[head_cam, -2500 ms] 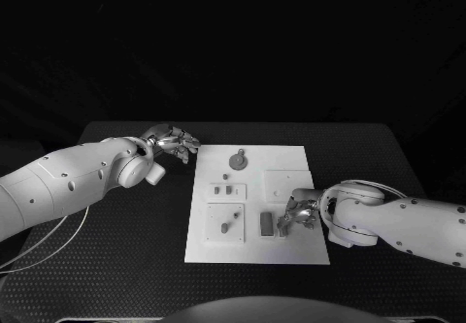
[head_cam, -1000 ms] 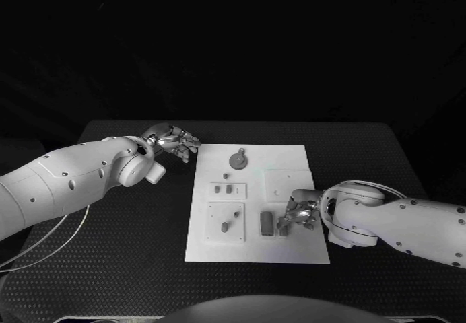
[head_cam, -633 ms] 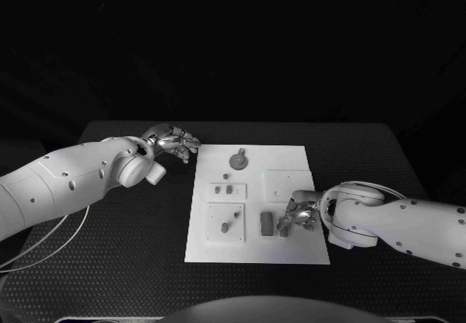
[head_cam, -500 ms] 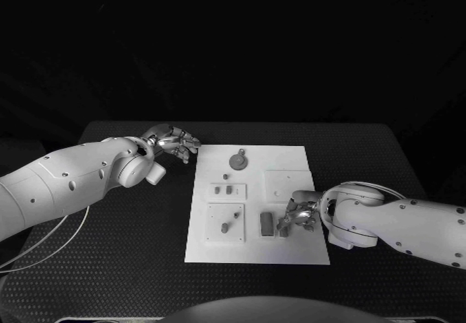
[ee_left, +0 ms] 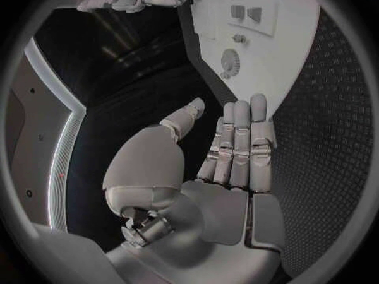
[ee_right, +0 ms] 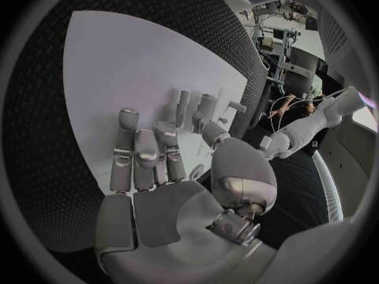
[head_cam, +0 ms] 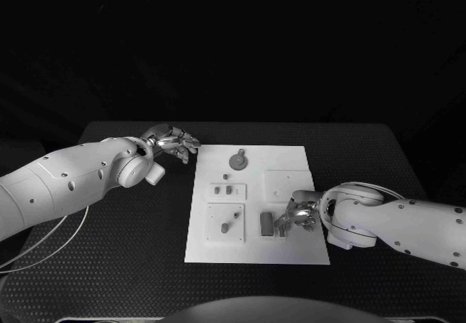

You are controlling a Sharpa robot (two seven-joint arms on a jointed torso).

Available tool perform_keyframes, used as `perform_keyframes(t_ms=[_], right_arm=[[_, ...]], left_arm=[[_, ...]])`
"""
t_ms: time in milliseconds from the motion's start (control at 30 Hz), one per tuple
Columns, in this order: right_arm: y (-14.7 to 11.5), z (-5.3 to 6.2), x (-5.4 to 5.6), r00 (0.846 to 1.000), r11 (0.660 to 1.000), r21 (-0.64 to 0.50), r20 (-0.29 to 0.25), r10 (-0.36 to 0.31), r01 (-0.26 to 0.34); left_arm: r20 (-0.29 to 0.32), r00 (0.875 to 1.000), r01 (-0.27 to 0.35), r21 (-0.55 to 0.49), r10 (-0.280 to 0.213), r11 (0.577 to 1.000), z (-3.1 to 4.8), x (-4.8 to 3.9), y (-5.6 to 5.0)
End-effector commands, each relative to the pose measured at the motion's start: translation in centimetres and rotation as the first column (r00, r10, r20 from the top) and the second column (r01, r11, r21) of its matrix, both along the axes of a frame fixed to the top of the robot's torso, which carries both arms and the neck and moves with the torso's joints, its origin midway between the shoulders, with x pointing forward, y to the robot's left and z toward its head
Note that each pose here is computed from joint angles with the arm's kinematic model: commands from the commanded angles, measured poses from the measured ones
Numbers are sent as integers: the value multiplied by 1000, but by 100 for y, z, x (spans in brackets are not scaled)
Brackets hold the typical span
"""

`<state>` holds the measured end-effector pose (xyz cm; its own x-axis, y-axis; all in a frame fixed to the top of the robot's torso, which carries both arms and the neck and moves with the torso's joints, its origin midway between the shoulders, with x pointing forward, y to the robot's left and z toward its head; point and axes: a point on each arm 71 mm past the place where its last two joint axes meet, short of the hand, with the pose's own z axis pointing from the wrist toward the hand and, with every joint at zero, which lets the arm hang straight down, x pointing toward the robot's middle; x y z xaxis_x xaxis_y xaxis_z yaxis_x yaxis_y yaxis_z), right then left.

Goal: Assemble the parts on the task board

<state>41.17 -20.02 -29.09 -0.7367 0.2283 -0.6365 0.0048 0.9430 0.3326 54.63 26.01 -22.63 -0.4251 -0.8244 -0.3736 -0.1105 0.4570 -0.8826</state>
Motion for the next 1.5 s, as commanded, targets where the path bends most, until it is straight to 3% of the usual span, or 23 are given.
perform_keyframes(t_ms=[33,267,633,800,933,1067,1233,1267,1400,1500], right_arm=[[45,10,-9,1000,1000,30,4,2,-3],[49,5,-19,1000,999,37,-11,3,-3],[-93,20,-4,1000,999,51,13,-12,11],[-210,70,34,999,993,117,41,-31,26],[-296,288,201,990,969,249,139,-38,2],[-385,444,389,977,925,380,193,-95,15],[-544,647,752,942,859,510,260,-211,51],[-593,677,883,930,836,546,276,-242,56],[-664,709,1259,901,760,642,266,-343,100],[-721,734,1476,872,708,694,261,-414,129]], left_arm=[[1,1000,15,-5,-15,1000,10,-3,-23],[2,1000,14,-4,-14,1000,10,-3,-19],[5,1000,11,-4,-11,1000,12,0,-15],[16,1000,1,-4,-1,1000,18,11,-5],[60,998,-33,-16,34,999,45,39,11],[85,993,-76,-47,80,996,64,72,38],[94,985,-134,-89,142,987,69,132,97],[91,984,-147,-95,156,984,65,158,126],[91,977,-183,-130,195,975,79,230,190],[102,974,-186,-151,203,971,118,293,191]])
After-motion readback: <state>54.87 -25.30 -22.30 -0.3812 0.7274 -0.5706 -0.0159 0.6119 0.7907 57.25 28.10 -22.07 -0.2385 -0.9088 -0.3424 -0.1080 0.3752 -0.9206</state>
